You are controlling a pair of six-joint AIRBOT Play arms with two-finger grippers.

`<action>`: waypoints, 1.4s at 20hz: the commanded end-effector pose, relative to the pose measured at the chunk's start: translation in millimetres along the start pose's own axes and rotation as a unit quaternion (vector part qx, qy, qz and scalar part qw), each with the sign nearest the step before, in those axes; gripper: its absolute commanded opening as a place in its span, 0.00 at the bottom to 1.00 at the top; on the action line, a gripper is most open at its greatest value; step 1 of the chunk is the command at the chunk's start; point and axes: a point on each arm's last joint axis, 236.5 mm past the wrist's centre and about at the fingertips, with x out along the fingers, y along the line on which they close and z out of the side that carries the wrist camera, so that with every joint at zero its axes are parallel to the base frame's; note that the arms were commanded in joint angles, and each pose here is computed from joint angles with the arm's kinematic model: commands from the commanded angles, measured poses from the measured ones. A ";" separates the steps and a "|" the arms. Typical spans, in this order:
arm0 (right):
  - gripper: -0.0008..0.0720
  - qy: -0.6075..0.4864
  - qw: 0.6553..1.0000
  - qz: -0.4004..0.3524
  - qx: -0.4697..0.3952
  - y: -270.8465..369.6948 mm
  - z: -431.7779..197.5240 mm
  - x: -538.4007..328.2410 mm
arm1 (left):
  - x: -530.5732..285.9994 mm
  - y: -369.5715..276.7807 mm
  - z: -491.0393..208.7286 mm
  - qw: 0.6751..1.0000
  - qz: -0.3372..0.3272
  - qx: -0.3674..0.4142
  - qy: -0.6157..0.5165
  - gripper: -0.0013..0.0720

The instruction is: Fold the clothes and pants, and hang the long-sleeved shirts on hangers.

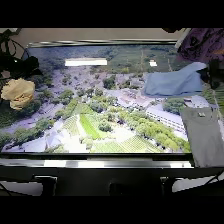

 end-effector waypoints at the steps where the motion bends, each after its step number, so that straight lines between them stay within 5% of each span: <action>1: 0.06 -0.070 0.995 -0.048 0.044 -23.4 37.4 -52.4 | -0.1 -0.3 -0.3 1.000 0.000 0.000 0.000 0.04; 15: 0.06 -0.131 0.943 -0.275 0.134 -72.3 7.5 -176.9 | -0.4 0.6 -8.0 1.000 0.002 0.000 0.017 0.04; 28: 0.06 -0.055 0.875 -0.462 0.134 -135.0 -47.5 -239.7 | -0.4 0.8 -8.0 1.000 0.002 0.000 0.017 0.04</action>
